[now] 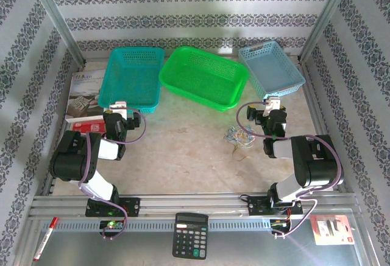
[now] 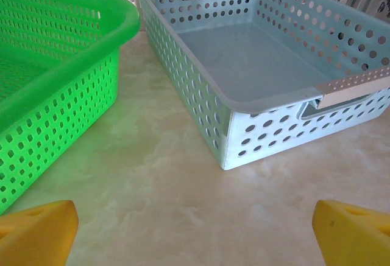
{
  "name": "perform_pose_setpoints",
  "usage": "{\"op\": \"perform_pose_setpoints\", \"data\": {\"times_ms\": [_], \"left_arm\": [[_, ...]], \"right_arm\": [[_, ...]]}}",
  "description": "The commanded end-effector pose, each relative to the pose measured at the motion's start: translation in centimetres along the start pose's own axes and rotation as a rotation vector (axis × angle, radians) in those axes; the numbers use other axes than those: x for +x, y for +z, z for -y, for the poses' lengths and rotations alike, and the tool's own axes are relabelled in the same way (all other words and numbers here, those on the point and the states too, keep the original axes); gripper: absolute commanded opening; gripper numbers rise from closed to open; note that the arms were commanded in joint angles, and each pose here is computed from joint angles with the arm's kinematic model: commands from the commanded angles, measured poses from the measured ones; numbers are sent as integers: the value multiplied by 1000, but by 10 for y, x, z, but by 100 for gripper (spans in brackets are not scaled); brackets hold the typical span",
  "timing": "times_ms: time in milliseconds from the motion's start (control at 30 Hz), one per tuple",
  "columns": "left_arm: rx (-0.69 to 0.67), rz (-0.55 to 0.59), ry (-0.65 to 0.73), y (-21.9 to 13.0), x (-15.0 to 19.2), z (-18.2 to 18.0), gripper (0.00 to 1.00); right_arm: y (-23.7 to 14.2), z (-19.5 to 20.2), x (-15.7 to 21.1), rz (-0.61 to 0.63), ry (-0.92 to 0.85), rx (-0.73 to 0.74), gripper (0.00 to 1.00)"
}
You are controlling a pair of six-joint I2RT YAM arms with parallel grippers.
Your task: Untangle the cables
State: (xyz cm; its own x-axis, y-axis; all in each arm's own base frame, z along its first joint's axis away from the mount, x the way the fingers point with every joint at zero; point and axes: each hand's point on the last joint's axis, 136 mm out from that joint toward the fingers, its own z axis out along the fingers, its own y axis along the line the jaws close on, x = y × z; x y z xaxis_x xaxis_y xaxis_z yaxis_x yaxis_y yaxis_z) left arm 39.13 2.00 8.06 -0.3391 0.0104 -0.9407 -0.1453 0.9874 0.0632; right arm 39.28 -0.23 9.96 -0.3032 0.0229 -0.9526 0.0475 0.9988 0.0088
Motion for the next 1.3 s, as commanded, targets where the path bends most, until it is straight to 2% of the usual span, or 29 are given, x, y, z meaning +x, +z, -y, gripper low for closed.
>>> {"op": "perform_pose_setpoints", "data": {"times_ms": [0, 667, 767, 933, 1033, 1133, 1167, 1267], "left_arm": [[-39, 26, -27, 2, -11, -8, 100], [-43, 26, -34, 2, -11, -9, 100], [-7, 50, -19, -4, -18, -4, 100], [-57, 75, -40, -21, -37, -15, 100], [-88, 105, -65, -35, -52, -23, 100], [-108, 94, -89, -45, -66, -29, 100], [-110, 92, -89, -49, -70, -30, 100], [-118, 83, -121, -58, -76, -33, 100]], "right_arm": [[3, -2, -9, 21, 10, -17, 98], [3, -1, -9, 22, 17, -22, 98], [-6, 1, -20, 50, 26, -20, 98], [-27, 13, -45, 94, 51, 41, 98], [-41, 21, -58, 90, 127, 85, 98], [-56, 32, -82, 117, 335, 129, 98], [-61, 32, -90, 129, 390, 117, 98], [-70, 12, -117, 151, 444, -35, 98]]}}
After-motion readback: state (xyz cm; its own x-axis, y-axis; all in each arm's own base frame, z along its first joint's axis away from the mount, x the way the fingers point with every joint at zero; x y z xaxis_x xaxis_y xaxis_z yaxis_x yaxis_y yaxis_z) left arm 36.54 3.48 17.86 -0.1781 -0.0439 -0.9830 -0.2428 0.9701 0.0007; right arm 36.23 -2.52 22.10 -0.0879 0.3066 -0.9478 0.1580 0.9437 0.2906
